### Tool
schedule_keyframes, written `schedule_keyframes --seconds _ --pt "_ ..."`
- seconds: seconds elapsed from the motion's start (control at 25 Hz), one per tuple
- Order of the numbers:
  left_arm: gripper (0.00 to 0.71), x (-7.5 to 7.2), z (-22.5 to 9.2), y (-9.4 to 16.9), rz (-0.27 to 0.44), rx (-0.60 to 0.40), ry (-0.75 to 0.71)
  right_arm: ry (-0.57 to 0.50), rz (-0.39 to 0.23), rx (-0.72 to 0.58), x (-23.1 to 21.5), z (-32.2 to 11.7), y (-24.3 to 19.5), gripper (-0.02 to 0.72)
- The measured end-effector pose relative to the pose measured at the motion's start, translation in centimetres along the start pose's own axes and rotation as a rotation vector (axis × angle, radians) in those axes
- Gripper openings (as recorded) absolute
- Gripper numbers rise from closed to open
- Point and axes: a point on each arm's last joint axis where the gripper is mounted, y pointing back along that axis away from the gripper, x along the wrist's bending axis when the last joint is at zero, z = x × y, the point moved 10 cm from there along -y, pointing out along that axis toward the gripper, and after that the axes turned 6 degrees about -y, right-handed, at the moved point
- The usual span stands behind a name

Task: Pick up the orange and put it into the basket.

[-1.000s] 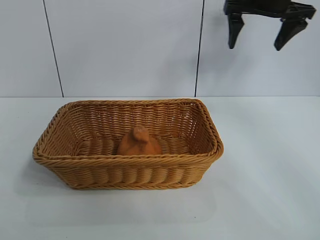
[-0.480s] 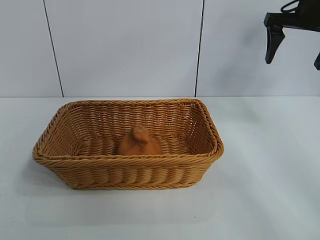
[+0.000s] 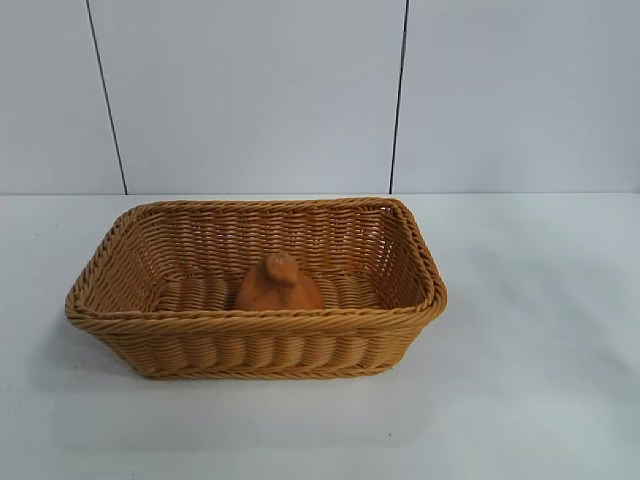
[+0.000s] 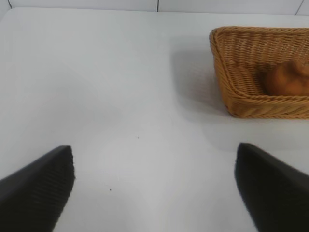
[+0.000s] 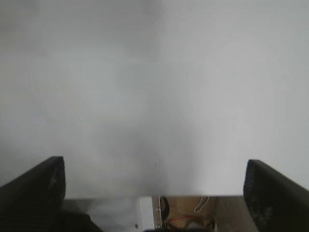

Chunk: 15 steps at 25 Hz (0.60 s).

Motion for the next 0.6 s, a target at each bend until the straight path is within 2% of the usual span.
schedule_keyframes --seconds 0.24,0.6 --pt "0.641 0.0 0.0 0.0 0.0 0.0 0.0 -0.004 0.025 -0.198 -0.2 -2.8 0.3 0.694" --pt "0.641 0.0 0.0 0.0 0.0 0.0 0.0 -0.009 0.079 -0.625 -0.2 -4.4 6.1 0.694"
